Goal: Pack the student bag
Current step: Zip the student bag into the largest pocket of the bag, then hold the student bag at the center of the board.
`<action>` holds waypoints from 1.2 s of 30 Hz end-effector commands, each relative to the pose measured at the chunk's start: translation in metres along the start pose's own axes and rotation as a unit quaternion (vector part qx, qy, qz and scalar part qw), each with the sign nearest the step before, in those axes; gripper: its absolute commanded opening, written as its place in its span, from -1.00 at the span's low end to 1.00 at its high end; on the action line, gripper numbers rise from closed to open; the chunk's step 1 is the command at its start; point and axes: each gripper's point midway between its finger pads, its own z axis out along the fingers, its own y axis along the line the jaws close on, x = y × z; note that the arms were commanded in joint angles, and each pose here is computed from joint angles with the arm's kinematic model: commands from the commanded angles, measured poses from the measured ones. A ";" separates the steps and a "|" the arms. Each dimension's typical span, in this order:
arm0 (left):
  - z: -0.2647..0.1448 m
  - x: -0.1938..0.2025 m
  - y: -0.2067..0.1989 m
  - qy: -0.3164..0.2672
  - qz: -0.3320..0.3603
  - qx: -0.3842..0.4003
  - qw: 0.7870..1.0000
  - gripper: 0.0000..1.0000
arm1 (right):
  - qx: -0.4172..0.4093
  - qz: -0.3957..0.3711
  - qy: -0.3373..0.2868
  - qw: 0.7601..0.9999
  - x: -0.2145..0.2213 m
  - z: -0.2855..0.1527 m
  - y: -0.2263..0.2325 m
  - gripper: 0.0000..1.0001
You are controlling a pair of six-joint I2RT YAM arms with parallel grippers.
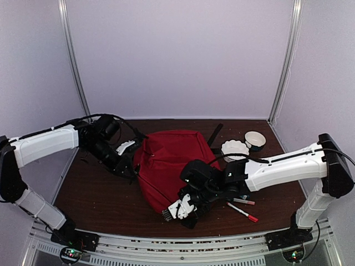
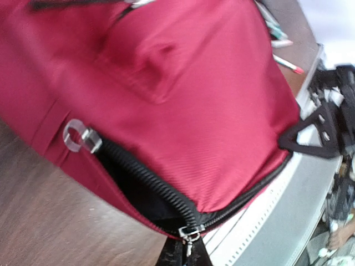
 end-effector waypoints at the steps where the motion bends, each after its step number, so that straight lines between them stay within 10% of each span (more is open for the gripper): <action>1: 0.002 0.004 -0.024 -0.015 0.048 0.022 0.999 -1.00 | -0.166 0.045 0.070 0.983 0.049 -0.017 0.079 -1.00; 9: 0.018 0.054 0.009 0.051 -0.018 -0.055 0.997 -1.00 | -0.111 0.074 0.125 0.983 0.102 -0.025 0.041 -1.00; 20: 0.010 0.031 0.111 0.062 -0.135 -0.198 0.969 -1.00 | -0.161 -0.036 0.195 0.967 0.150 -0.042 0.110 -1.00; 25: 0.023 0.016 0.055 0.059 -0.045 -0.065 0.995 -1.00 | -0.140 -0.020 0.196 0.970 0.151 -0.043 0.100 -1.00; 36: 0.037 0.021 -0.050 0.039 0.013 0.045 0.998 -1.00 | -0.154 0.217 -0.090 0.960 -0.022 -0.075 -0.010 -0.14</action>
